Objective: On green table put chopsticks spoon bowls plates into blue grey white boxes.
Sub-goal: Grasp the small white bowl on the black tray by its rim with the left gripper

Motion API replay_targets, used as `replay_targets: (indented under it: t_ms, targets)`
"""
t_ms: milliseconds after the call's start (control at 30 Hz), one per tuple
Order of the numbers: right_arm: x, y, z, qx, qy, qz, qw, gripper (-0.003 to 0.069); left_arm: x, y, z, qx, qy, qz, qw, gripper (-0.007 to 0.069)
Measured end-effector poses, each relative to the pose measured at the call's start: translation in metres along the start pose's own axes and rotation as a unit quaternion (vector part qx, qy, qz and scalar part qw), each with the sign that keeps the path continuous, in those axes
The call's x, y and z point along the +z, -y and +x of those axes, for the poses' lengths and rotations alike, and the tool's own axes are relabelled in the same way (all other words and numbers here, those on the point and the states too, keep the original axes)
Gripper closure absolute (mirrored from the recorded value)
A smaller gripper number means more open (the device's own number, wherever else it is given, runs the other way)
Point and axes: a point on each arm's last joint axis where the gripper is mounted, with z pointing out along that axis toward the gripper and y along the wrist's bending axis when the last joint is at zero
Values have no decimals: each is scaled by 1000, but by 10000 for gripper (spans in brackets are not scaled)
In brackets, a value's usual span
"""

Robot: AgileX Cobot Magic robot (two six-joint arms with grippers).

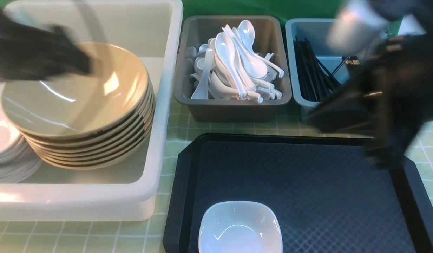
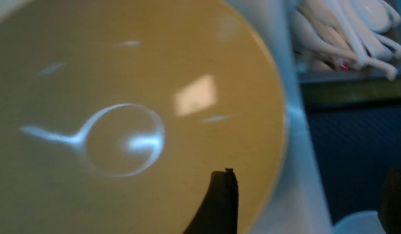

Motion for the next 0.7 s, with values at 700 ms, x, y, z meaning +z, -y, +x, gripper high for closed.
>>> replay_targets:
  t_ms: [700]
  targets:
    - [-42, -27, 93, 69, 34, 27, 997, 568, 201, 127, 38, 523, -280, 252, 764, 196]
